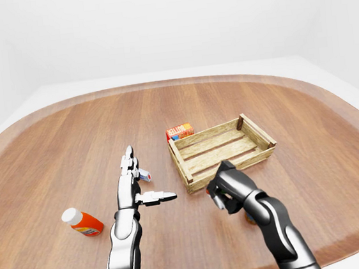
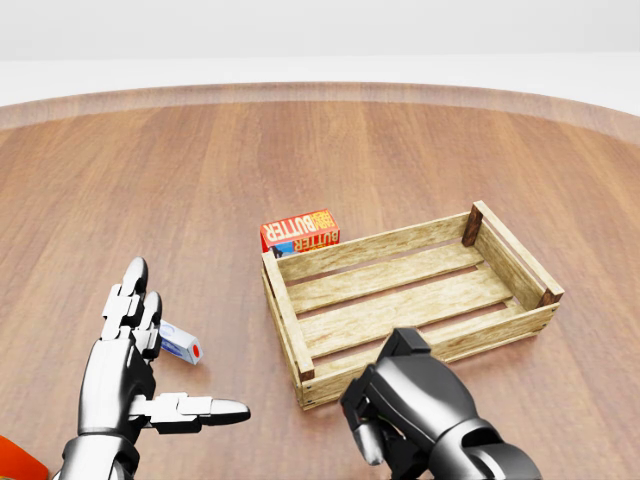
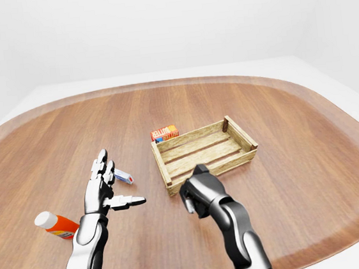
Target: Pick up the tomato sauce, and put it in the wooden tray.
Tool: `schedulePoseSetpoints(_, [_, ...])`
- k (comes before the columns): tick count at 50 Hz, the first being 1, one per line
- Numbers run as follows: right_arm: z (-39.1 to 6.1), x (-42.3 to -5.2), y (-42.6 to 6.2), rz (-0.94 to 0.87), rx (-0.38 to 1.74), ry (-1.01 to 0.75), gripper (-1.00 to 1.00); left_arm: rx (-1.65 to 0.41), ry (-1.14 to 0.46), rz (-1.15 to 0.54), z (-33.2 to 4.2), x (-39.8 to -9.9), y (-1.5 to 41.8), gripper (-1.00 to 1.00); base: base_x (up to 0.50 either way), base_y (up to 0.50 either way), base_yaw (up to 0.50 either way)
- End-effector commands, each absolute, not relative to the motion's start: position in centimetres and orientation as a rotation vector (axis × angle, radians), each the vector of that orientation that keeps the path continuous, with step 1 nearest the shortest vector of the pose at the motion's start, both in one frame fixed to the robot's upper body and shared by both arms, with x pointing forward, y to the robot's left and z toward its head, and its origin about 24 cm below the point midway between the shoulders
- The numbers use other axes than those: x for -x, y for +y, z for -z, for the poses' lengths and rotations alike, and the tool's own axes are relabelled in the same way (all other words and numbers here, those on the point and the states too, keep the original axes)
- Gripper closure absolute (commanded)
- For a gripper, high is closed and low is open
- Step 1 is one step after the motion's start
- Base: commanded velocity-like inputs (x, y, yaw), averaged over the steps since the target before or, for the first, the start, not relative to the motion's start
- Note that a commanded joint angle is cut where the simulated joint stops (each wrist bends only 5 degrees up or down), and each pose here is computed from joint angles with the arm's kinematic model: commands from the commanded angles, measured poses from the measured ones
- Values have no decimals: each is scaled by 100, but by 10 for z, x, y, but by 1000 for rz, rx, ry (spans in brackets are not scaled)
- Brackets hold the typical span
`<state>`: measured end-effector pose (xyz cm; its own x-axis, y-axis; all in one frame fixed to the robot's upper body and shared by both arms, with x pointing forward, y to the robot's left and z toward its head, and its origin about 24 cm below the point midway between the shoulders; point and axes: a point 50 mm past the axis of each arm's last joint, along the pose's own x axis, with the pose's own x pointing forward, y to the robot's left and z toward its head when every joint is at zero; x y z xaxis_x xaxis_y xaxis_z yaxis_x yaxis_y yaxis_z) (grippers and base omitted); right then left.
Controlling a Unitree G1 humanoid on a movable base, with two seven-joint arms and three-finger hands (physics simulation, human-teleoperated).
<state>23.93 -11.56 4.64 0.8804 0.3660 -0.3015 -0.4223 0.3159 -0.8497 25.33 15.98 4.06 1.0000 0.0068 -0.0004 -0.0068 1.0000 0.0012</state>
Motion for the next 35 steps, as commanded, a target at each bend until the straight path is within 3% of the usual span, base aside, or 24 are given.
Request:
schedulePoseSetpoints(1, [-79, -242, -123, -439, 1151, 1, 100, -1, 0, -7, -41, -253, 160, -100, 0, 0, 0])
schedulePoseSetpoints(16, [-112, -273, -137, -364, 1210, -39, 100, -1, 1, -7, -40, -253, 160, -100, 0, 0, 0])
schedulePoseSetpoints(35, [-154, -375, -151, -294, 1188, -46, 100, 1, 3, -7, -40, -255, 160, -100, 0, 0, 0])
